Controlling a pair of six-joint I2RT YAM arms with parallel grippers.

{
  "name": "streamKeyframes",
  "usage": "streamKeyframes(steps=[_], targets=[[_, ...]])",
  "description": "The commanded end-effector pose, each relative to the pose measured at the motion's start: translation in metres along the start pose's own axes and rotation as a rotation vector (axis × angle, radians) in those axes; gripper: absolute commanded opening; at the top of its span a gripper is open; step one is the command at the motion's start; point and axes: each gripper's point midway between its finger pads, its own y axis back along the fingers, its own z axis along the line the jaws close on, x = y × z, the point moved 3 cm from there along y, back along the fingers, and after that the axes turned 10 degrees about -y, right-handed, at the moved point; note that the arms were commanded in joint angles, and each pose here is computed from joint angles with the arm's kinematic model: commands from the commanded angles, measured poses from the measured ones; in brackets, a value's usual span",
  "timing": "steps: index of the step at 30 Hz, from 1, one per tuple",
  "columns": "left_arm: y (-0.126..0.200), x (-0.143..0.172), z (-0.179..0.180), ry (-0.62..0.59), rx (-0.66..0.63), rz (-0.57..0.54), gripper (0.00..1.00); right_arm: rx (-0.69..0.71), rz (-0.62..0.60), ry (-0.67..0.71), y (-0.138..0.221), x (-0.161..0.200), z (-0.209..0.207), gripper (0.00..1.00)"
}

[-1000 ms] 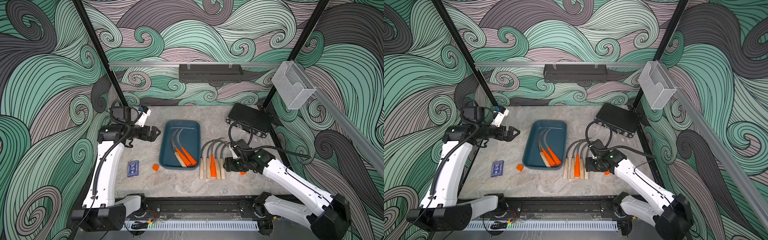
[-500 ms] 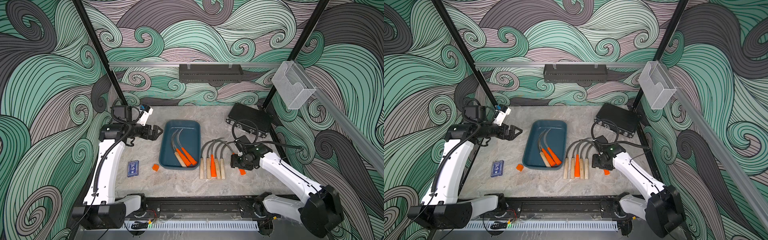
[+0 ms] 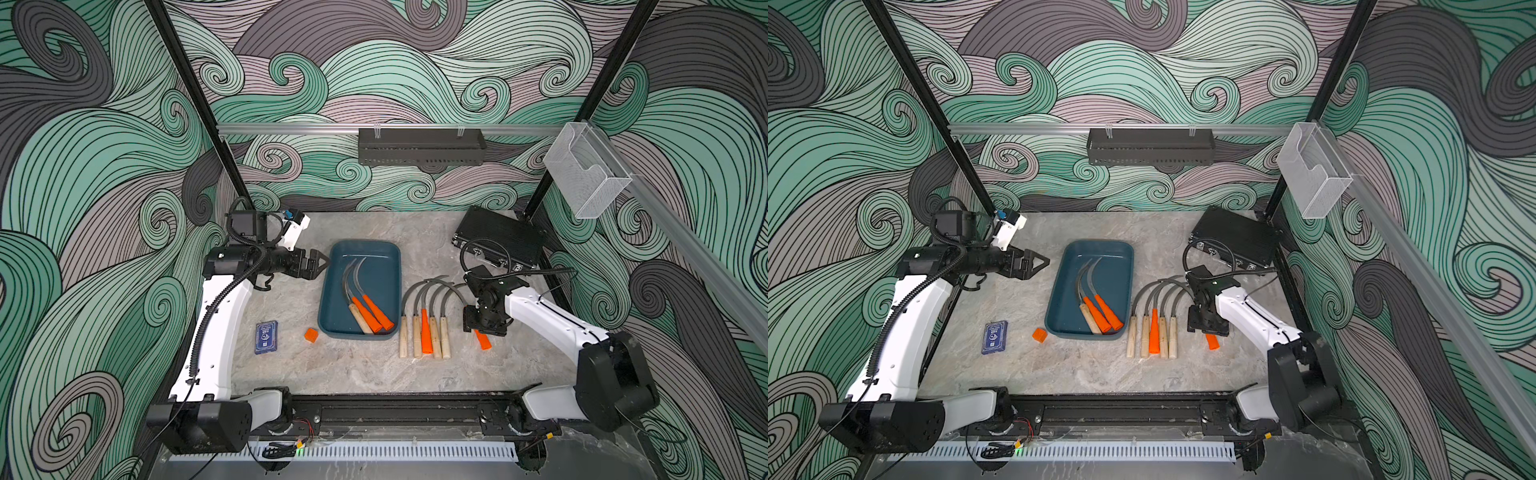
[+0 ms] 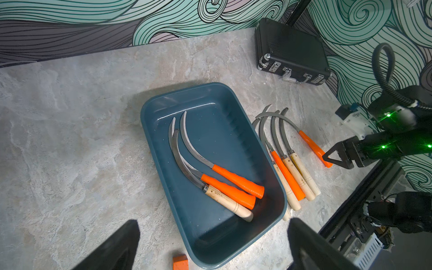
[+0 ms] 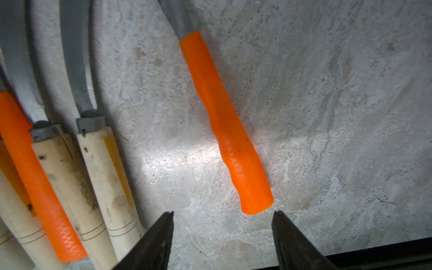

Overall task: Put small sickles into storage boxes
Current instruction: Pick up the sickle at the center of the board.

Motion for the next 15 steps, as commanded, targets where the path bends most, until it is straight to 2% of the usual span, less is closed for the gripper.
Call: streamKeyframes(steps=[1, 15], targets=[[0.001, -0.002, -0.005, -0.013, 0.024, -0.005, 0.98, 0.023, -0.020, 0.014, 0.003, -0.010, 0.000, 0.68], [0.001, -0.005, -0.012, 0.007, 0.077, -0.011, 0.98, 0.022, 0.009, 0.032, -0.018, -0.017, 0.003, 0.68]])
